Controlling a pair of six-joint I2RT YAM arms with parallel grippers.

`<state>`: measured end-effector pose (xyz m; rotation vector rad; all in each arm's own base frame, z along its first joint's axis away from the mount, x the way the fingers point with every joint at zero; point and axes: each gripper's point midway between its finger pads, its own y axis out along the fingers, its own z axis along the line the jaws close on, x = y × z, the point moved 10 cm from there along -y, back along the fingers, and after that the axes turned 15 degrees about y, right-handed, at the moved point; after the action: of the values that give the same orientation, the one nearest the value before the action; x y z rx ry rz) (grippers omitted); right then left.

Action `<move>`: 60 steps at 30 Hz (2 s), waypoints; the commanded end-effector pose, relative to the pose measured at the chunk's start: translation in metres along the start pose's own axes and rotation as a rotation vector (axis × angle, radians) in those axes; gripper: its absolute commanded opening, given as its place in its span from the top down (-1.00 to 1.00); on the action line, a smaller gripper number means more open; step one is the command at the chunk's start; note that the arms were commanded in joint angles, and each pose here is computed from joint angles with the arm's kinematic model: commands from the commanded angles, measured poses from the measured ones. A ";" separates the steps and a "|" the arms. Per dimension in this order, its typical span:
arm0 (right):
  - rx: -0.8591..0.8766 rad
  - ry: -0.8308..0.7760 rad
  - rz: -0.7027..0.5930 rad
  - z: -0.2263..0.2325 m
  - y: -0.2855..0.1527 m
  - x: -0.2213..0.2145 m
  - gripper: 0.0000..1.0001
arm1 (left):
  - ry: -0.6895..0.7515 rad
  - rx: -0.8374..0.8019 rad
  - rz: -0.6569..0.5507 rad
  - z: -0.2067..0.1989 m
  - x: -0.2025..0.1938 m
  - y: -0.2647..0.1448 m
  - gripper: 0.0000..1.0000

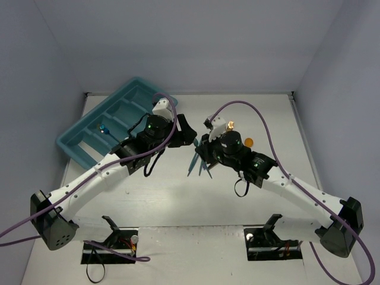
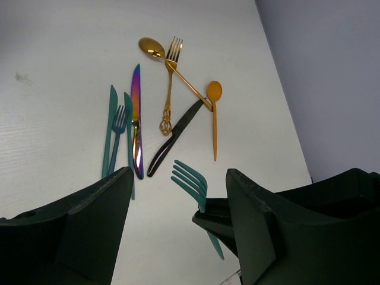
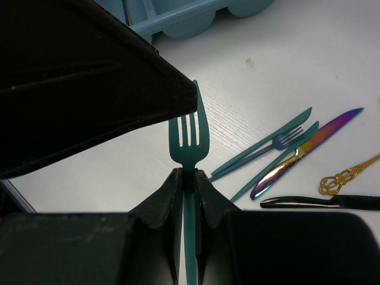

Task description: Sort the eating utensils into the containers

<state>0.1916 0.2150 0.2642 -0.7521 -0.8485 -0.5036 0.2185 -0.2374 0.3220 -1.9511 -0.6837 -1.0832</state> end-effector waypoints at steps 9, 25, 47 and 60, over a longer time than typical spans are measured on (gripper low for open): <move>0.042 0.007 -0.168 0.017 -0.005 0.029 0.93 | -0.155 -0.095 -0.059 -0.027 0.009 0.011 0.18; -0.040 0.021 -0.168 0.005 0.004 0.018 -0.25 | -0.186 0.076 -0.111 0.004 0.016 0.005 1.00; -0.229 0.031 -0.152 -0.036 -0.017 -0.017 -0.51 | -0.700 0.653 -0.426 0.350 0.098 -0.031 1.00; -0.329 0.049 -0.114 -0.049 -0.008 -0.024 -0.52 | -0.726 0.719 -0.314 0.375 0.071 -0.010 -0.13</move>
<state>0.1860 0.1745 0.2261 -0.9708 -0.8063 -0.6900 0.4136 0.0867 0.2188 -1.5802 -1.4658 -0.0171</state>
